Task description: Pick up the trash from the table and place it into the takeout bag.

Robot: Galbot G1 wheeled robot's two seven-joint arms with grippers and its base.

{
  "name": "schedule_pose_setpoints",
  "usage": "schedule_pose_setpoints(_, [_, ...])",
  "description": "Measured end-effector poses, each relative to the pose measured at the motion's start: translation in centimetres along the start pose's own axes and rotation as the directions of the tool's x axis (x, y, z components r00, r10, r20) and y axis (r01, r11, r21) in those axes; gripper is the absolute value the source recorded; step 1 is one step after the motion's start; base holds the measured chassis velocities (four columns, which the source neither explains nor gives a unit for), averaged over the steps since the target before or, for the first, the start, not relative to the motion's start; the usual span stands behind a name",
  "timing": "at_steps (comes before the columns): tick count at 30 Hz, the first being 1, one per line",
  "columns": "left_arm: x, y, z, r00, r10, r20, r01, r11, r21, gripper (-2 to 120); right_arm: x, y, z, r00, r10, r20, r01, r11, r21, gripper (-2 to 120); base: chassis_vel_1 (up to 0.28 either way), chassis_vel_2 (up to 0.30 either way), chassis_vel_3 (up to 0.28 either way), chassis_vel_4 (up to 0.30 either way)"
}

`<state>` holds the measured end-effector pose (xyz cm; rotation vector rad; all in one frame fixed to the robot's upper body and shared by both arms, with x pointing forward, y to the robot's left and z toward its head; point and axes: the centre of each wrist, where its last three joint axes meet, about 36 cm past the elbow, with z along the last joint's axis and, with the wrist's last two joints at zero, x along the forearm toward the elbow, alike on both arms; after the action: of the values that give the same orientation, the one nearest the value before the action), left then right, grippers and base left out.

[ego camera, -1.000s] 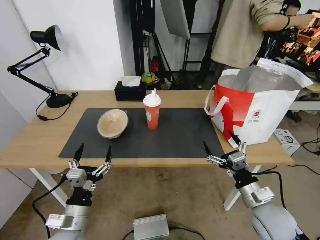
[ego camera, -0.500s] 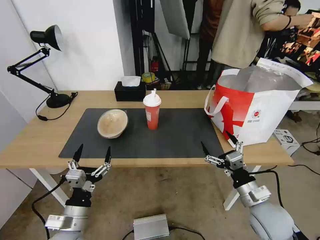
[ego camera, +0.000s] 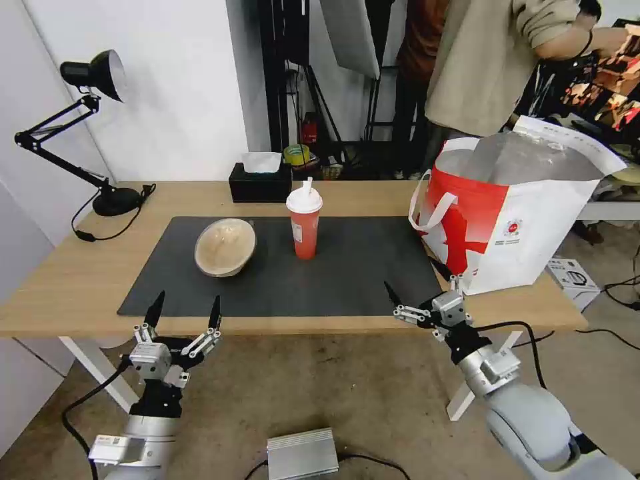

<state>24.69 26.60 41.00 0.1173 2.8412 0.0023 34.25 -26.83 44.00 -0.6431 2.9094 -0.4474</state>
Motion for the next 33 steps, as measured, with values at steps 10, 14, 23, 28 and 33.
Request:
schedule_pose_setpoints(10, [0.3,-0.3,-0.2,1.0,-0.004,-0.001,0.004,1.0,-0.006,100,-2.5,1.0,0.2,0.997,-0.073,-0.032,0.071,0.997,-0.039,100,0.0,0.0,0.0,0.0])
schedule_pose_setpoints(14, [0.5,-0.5,-0.4,1.0,-0.007,-0.002,0.007,1.0,-0.01,100,-3.7,1.3,0.2,0.995,-0.089,-0.035,0.087,0.995,-0.049,100,0.0,0.0,0.0,0.0])
schedule_pose_setpoints(23, [0.8,-0.7,-0.7,1.0,-0.009,-0.001,0.009,1.0,-0.015,100,-7.2,1.1,-0.1,0.994,-0.112,-0.012,0.111,0.992,-0.052,100,0.0,0.0,0.0,0.0])
schedule_pose_setpoints(28, [0.7,-0.4,-0.8,1.0,-0.008,0.003,0.009,1.0,-0.019,100,-10.3,1.6,0.0,0.992,-0.126,-0.006,0.125,0.99,-0.066,100,0.0,0.0,0.0,0.0])
schedule_pose_setpoints(33, [0.6,-0.4,-0.6,1.0,-0.01,0.003,0.01,1.0,-0.016,100,-12.1,2.5,0.5,0.99,-0.143,-0.016,0.141,0.986,-0.091,100,0.0,0.0,0.0,0.0])
